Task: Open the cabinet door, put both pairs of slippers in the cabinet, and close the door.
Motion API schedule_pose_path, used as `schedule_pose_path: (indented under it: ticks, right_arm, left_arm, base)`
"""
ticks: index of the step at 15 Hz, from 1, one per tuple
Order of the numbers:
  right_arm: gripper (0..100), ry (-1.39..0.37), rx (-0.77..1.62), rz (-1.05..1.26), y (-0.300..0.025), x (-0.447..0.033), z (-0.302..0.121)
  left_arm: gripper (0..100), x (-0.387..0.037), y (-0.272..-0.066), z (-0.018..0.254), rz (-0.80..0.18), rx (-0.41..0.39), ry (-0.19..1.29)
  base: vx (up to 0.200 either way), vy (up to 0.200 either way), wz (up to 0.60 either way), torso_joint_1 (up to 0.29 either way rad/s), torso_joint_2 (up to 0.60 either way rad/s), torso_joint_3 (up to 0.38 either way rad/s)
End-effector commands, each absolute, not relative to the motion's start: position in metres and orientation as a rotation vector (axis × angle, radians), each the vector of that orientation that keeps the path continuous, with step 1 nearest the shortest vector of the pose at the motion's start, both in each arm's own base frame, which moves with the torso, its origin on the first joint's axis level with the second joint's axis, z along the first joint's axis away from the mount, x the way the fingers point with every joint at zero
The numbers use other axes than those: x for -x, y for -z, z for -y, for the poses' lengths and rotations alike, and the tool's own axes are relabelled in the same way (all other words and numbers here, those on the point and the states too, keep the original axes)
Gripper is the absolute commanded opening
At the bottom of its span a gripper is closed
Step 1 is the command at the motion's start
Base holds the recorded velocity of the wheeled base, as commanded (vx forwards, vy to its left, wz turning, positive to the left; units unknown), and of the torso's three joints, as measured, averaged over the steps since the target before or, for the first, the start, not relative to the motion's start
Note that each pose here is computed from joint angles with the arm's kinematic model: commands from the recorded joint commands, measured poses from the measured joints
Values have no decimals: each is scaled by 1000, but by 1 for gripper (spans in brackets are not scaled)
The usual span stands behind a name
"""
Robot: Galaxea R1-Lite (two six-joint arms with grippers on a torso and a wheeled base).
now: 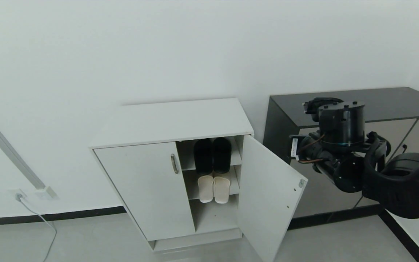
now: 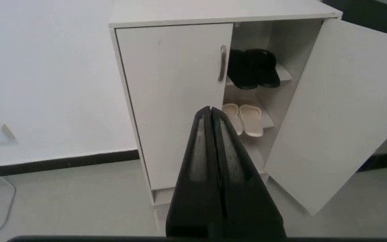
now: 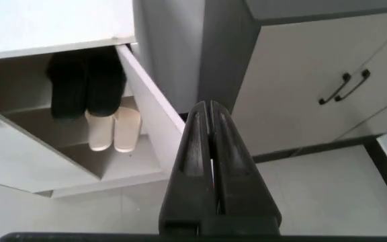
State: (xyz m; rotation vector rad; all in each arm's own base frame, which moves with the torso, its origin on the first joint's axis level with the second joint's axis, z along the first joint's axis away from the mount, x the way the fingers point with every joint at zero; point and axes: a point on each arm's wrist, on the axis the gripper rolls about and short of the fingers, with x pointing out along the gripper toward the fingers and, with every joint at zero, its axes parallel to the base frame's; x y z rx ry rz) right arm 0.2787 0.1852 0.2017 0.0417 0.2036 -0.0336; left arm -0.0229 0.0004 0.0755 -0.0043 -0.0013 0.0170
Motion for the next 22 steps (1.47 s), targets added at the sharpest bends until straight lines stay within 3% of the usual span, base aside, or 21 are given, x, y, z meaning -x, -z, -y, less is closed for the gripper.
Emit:
schedule_pose_path:
  ticks: [1, 7, 22]
  right_arm:
    - [0, 54, -37, -219, -194, -291, -182]
    - [0, 77, -46, -230, -187, -310, -179]
    - [0, 121, -52, -363, -117, -379, -163]
  left_arm:
    - [0, 23, -75, 0, 0, 5, -17]
    - [0, 23, -75, 0, 0, 5, -17]
    - [0, 23, -75, 0, 0, 8, -18]
  base:
    - [-200, 0, 0, 2, -2, 7]
    - [-33, 0, 0, 1, 1, 0]
    - [0, 0, 0, 0, 0, 0]
